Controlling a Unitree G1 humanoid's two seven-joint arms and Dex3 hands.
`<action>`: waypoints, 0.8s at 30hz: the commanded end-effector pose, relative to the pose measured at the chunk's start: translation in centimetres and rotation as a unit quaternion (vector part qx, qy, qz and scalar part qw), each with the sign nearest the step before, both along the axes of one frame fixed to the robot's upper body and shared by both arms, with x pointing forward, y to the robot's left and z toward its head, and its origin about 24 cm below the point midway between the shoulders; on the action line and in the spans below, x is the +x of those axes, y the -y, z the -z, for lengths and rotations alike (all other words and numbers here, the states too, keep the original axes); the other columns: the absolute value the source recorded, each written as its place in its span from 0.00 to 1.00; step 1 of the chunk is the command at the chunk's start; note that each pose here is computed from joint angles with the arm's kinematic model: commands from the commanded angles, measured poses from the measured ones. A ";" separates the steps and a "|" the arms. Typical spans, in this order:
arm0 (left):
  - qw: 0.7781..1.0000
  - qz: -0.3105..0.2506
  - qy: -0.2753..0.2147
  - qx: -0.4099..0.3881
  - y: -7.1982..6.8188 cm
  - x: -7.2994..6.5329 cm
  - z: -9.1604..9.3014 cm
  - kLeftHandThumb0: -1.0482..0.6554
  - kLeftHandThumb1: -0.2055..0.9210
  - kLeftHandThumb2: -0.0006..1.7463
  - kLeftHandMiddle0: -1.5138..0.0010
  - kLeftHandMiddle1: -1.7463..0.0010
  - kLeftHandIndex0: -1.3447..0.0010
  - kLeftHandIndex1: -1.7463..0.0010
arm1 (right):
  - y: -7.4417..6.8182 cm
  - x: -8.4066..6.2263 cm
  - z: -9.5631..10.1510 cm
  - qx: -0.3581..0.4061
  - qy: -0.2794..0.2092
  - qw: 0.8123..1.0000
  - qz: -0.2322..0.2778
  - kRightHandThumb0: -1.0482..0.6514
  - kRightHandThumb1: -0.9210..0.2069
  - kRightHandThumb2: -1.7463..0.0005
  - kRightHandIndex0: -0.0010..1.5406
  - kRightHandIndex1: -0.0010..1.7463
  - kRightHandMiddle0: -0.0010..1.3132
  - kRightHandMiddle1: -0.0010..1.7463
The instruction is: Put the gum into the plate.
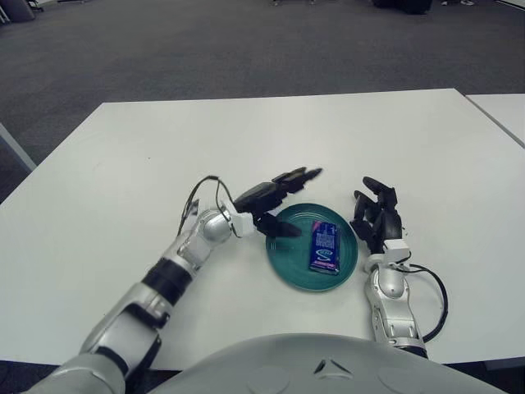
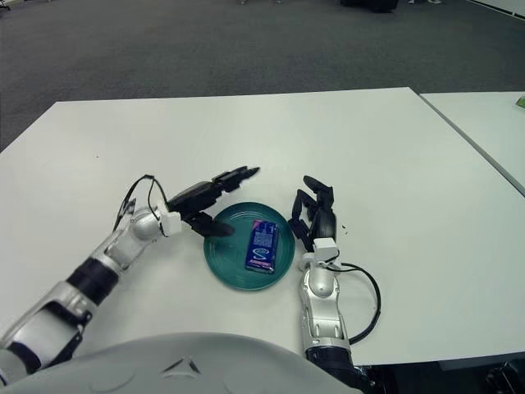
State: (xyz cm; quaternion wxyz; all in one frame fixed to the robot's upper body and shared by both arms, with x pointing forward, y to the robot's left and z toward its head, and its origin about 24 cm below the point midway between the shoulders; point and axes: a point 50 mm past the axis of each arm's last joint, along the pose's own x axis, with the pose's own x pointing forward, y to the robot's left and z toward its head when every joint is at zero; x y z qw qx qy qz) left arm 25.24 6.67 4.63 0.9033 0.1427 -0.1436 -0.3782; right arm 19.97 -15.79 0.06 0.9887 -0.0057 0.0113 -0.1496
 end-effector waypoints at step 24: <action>0.871 -0.409 -0.191 -0.192 -6.3 -2.3 3.5 0.09 1.00 0.56 0.76 0.43 0.72 0.20 | 0.9 -2.1 2.5 0.017 -0.090 0.995 0.027 0.25 0.00 0.58 0.23 0.39 0.00 0.63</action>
